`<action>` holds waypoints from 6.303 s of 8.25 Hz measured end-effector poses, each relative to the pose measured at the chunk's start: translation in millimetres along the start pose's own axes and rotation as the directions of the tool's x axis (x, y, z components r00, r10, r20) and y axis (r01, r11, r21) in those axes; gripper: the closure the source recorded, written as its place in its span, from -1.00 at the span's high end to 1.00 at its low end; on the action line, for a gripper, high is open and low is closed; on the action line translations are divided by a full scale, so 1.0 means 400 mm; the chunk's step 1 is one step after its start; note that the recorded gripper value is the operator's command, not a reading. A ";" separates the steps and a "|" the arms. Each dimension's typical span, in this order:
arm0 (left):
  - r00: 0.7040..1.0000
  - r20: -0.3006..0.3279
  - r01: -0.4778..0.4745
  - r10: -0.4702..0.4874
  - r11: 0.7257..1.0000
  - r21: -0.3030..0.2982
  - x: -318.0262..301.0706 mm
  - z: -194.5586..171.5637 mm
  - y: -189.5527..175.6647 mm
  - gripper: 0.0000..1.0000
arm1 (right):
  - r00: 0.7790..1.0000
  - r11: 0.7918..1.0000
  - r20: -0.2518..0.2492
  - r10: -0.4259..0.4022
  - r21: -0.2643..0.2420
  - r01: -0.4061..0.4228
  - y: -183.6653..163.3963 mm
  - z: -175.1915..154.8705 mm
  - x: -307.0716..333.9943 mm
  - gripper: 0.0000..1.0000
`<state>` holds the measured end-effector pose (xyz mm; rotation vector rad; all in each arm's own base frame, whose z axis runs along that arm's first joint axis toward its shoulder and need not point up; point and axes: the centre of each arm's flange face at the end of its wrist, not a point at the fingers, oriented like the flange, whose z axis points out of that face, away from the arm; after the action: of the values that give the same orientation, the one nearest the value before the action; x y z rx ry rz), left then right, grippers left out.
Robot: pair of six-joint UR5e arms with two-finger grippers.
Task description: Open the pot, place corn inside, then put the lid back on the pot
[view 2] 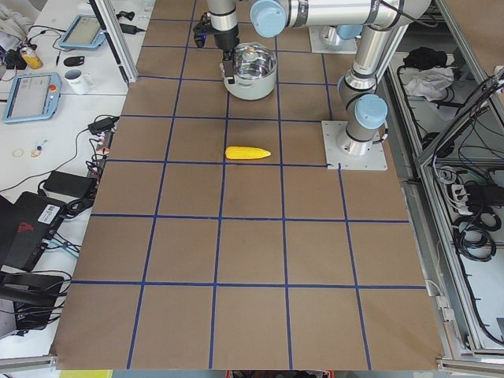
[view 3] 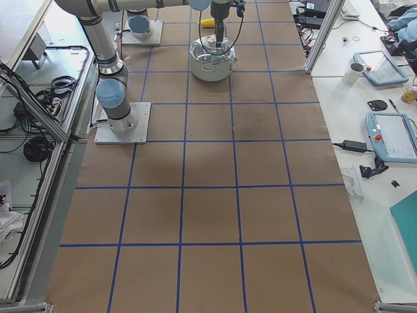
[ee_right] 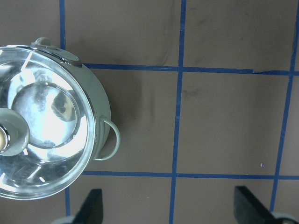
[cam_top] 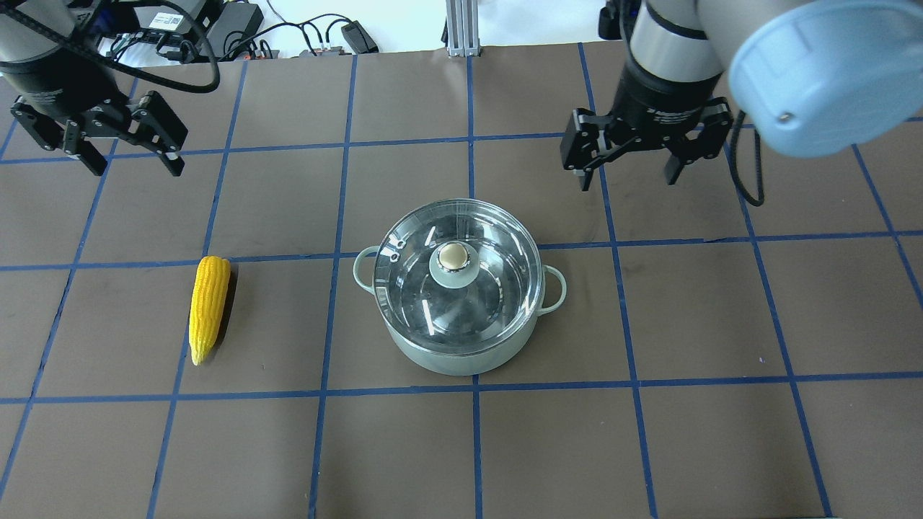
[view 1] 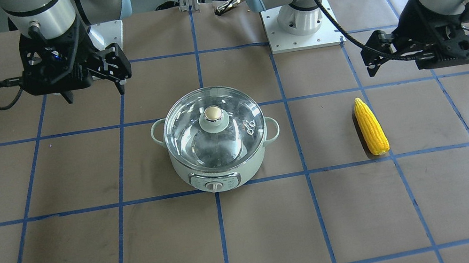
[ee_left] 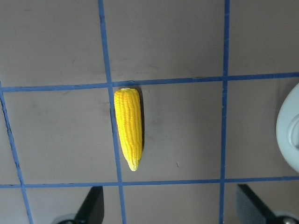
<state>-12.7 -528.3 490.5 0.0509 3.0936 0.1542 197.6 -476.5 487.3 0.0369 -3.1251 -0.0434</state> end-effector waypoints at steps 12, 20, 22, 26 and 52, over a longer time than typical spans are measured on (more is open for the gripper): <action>0.988 -0.151 -0.079 0.036 0.954 -0.288 -0.198 0.608 -0.120 1.00 | 0.990 0.990 0.030 0.139 -0.021 -0.139 0.014 0.344 -0.464 0.71; 0.982 -0.187 -0.088 0.021 0.929 -0.360 -0.202 0.812 -0.176 -1.00 | 0.990 0.990 0.024 0.142 -0.029 -0.141 0.015 0.353 -0.468 -0.27; 0.982 -0.187 -0.088 0.022 0.932 -0.351 -0.203 0.805 -0.178 -1.00 | 0.990 0.990 0.026 0.142 -0.026 -0.141 0.014 0.352 -0.468 -0.37; 0.987 -0.156 -0.074 0.028 0.952 -0.298 -0.207 0.663 -0.151 -1.00 | 0.992 0.992 0.028 0.126 0.019 -0.126 0.012 0.287 -0.457 -0.36; 0.981 -0.185 -0.088 0.063 0.988 -0.127 0.802 0.426 -0.066 1.00 | 0.996 0.996 0.027 0.082 -0.023 -0.082 0.023 -0.011 0.102 -1.00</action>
<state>-326.3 -526.5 304.9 0.1584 3.2537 0.3920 156.6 -468.5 492.5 -0.0933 -3.1495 -0.0781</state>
